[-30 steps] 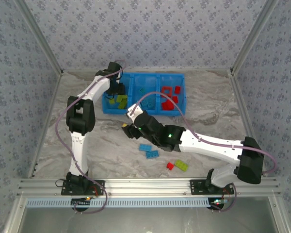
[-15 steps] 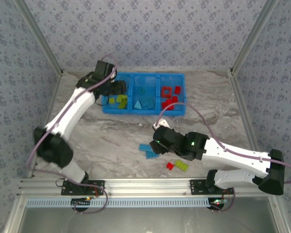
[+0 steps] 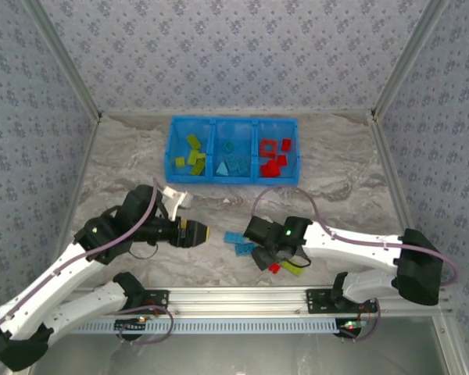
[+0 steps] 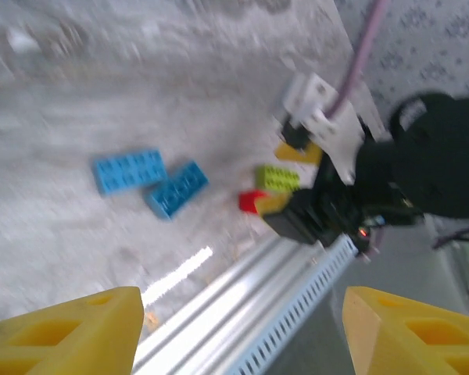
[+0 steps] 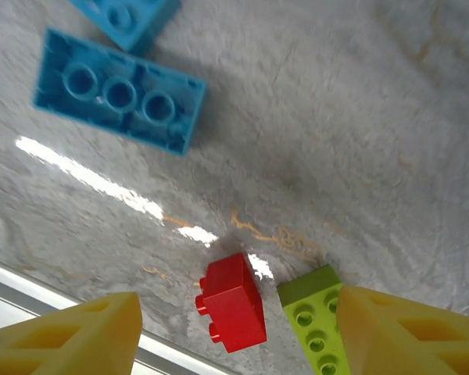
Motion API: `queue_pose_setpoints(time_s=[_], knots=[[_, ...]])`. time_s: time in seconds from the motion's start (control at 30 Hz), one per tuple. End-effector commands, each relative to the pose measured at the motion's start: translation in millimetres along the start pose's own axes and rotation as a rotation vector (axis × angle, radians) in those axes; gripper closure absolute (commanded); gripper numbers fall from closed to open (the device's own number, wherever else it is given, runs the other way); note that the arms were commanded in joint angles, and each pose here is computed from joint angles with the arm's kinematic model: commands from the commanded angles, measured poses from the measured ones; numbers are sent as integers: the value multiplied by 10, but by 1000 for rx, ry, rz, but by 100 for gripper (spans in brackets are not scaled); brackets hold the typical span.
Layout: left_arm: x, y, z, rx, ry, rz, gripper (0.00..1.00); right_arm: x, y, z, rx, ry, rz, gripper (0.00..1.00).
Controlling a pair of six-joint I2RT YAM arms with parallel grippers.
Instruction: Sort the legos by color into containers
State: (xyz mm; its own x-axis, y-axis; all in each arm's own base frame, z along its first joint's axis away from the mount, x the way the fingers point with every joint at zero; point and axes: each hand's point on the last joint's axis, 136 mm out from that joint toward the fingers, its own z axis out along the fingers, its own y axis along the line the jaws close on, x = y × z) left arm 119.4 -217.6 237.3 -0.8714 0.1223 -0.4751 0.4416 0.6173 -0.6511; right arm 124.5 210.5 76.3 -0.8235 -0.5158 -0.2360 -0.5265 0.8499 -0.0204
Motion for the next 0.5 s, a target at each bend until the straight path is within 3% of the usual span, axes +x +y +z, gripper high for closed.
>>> queue_pose_setpoints(time_s=[0.0,0.23,0.47], knots=[[120,-329,-95,167,32,-36,31,128,5,147,8,74,3,32],[69,-614,-84,250,1,10,31,221,5,387,43,144,-29,44],[113,-670,-73,235,22,43,31,325,-21,440,52,184,-30,50]])
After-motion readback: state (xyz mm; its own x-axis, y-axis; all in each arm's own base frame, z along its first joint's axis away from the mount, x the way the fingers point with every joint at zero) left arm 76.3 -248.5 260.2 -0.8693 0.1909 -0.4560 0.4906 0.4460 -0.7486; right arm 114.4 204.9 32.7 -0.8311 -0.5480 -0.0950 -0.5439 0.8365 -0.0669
